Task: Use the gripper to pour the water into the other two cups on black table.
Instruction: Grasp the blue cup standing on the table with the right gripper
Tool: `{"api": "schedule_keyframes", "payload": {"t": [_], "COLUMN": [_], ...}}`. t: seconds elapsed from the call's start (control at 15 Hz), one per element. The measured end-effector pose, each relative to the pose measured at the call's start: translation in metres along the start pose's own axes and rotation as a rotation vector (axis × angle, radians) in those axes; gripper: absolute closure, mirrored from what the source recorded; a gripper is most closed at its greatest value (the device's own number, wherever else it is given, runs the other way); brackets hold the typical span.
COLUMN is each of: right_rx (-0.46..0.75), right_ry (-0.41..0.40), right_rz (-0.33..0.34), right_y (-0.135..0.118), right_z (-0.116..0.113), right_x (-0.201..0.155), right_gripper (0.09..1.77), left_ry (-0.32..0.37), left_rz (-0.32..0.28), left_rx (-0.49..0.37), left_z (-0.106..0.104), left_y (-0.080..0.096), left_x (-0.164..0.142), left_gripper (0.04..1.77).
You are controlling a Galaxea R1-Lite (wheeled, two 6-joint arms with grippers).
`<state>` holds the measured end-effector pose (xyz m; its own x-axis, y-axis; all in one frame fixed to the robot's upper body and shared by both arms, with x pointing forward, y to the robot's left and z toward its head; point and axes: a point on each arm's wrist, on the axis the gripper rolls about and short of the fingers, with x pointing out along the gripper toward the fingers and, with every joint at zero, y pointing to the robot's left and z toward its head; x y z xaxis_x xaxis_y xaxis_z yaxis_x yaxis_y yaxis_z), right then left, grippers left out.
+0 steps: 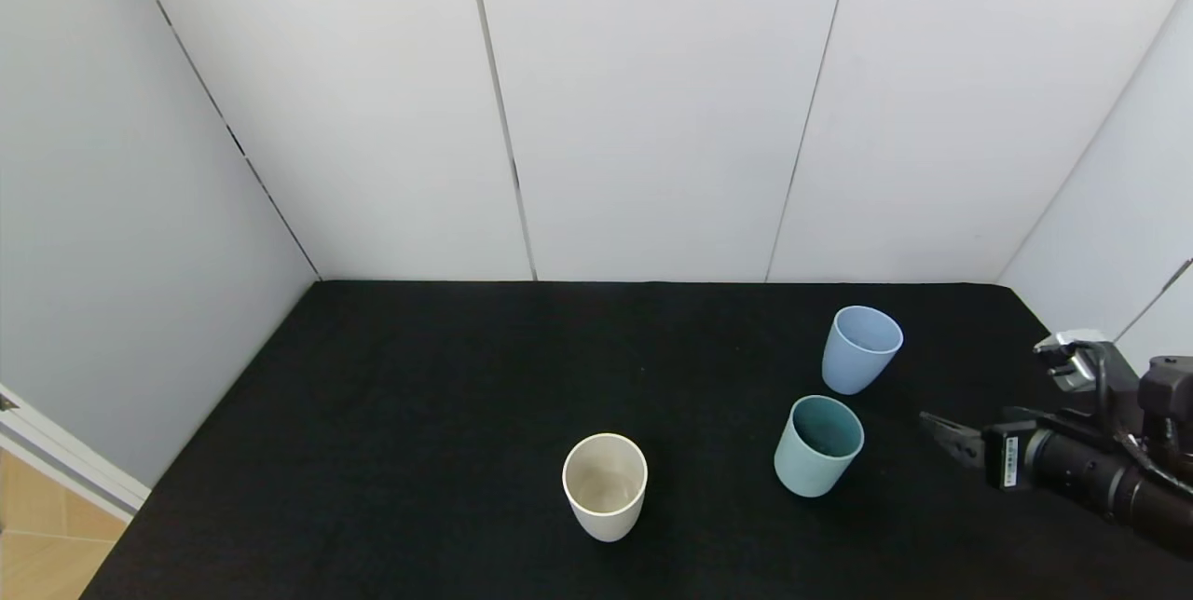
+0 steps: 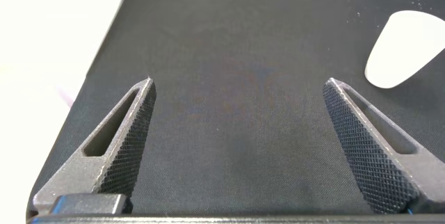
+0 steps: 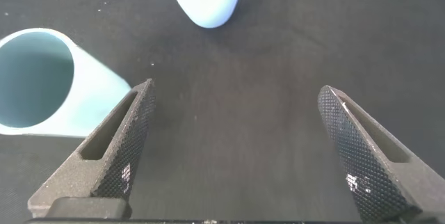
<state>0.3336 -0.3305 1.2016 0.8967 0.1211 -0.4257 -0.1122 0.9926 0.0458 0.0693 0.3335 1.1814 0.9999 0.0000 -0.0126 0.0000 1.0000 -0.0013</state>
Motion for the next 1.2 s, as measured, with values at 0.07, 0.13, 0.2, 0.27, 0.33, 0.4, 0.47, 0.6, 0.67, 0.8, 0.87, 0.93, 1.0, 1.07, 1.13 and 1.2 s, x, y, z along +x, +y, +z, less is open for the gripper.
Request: {"api": "schedule_keyframes", "payload": {"t": [0.07, 0.13, 0.2, 0.27, 0.33, 0.4, 0.47, 0.6, 0.67, 0.8, 0.87, 0.93, 1.0, 1.07, 1.13, 1.2], "right_rx": [-0.014, -0.034, -0.048, -0.053, -0.056, -0.059, -0.061, -0.068, -0.072, -0.073, -0.075, -0.076, -0.077, -0.076, -0.077, -0.08], "right_ry": [-0.007, -0.009, 0.0, 0.011, 0.014, 0.004, -0.011, -0.044, -0.049, -0.049, -0.047, -0.049, -0.055, -0.064, -0.072, -0.082], "right_rz": [0.0, 0.002, 0.006, 0.011, 0.016, 0.021, 0.024, 0.035, 0.042, 0.052, 0.056, 0.058, 0.06, 0.063, 0.065, 0.069], "right_y": [0.0, -0.001, 0.0, 0.001, 0.002, 0.003, 0.004, 0.006, 0.008, 0.01, 0.011, 0.011, 0.012, 0.012, 0.012, 0.013], "right_z": [-0.002, -0.004, -0.007, -0.01, -0.011, -0.011, -0.011, -0.011, -0.012, -0.013, -0.014, -0.014, -0.012, -0.01, -0.008, -0.005], "right_x": [0.006, 0.011, 0.016, 0.021, 0.025, 0.03, 0.035, 0.046, 0.051, 0.062, 0.067, 0.071, 0.076, 0.08, 0.084, 0.088], "right_gripper": [0.16, 0.16, 0.16, 0.16, 0.16, 0.16, 0.16, 0.16, 0.16, 0.16, 0.16, 0.16, 0.16, 0.16, 0.16, 0.16], "left_ry": [0.0, -0.001, -0.001, -0.001, -0.001, -0.001, -0.001, -0.001, -0.001, -0.002, -0.001, -0.001, -0.001, -0.002, -0.002, -0.001], "left_rz": [0.0, 0.0, -0.001, -0.001, -0.002, -0.002, -0.002, -0.002, -0.002, -0.002, -0.002, -0.002, -0.002, -0.002, -0.002, -0.002], "left_rx": [0.0, 0.0, 0.0, 0.0, 0.0, 0.0, 0.0, 0.0, 0.0, 0.0, 0.0, 0.0, 0.0, 0.0, 0.0, 0.0], "left_z": [0.0, 0.0, 0.0, 0.0, 0.0, 0.0, 0.0, 0.0, 0.0, 0.0, 0.0, 0.0, 0.0, 0.0, 0.0, 0.0], "left_y": [0.0, 0.0, 0.0, 0.0, 0.0, 0.0, 0.0, 0.0, 0.0, 0.0, 0.0, 0.0, 0.0, 0.0, 0.0, 0.0], "left_x": [0.0, 0.0, 0.0, 0.0, 0.0, 0.0, 0.0, 0.0, 0.0, 0.0, 0.0, 0.0, 0.0, 0.0, 0.0, 0.0], "left_gripper": [0.09, 0.09, 0.09, 0.09, 0.09, 0.09, 0.09, 0.09, 0.09, 0.09, 0.09, 0.09, 0.09, 0.09, 0.09, 0.09]}}
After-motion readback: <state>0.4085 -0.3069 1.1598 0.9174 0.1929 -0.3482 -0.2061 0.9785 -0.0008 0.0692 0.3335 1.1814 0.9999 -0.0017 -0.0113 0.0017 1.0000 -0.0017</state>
